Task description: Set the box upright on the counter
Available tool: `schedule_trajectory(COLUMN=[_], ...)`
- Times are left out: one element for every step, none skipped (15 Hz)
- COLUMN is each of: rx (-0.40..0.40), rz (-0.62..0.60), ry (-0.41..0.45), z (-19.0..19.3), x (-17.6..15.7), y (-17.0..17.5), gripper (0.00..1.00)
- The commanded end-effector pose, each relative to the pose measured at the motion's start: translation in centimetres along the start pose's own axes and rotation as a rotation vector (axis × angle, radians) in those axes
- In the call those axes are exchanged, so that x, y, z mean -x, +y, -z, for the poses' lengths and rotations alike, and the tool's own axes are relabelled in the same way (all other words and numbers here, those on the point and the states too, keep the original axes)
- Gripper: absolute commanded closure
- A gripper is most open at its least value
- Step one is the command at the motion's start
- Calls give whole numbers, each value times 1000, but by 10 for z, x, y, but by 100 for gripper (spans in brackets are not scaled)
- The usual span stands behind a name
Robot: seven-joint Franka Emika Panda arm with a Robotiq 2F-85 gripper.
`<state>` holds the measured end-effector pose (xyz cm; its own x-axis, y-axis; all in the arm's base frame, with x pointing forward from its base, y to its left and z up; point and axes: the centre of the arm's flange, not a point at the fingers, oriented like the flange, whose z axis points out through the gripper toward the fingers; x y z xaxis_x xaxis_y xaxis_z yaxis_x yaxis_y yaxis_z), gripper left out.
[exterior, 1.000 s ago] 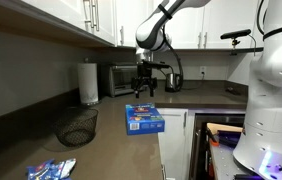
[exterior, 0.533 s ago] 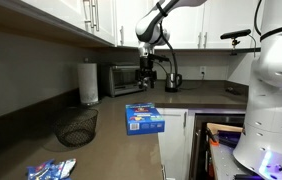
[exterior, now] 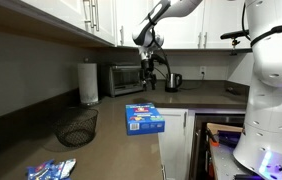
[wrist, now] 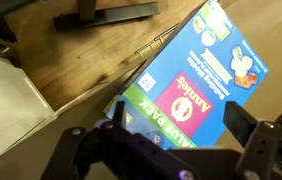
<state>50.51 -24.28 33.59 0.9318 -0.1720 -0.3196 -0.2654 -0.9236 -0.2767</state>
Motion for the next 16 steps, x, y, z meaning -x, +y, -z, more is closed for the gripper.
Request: schedule_trajectory(rx=[-40, -35, -31, -32, -26, -17, 1, 29, 45, 60, 70, 80, 81, 76, 66, 57], rz=[42, 23, 20, 10, 5, 1, 2, 5, 8, 7, 9, 11, 12, 12, 10, 6], ry=[-49, -24, -16, 1, 24, 48, 67, 83, 93, 104, 115, 121, 123, 122, 105, 88], z=[-8, -17, -23, -31, -37, -44, -49, -54, -57, -59, -61, -65, -67, -70, -73, -76], x=[-31, -37, -42, -47, -51, -57, -61, -65, -69, -73, -75, -78, -79, -81, -81, -82], y=[9, 8, 8, 6, 5, 6, 6, 7, 8, 9, 9, 11, 11, 12, 12, 12], gripper=[0, 0, 0, 0, 0, 0, 0, 0, 0, 0, 0, 0, 0, 0, 0, 0])
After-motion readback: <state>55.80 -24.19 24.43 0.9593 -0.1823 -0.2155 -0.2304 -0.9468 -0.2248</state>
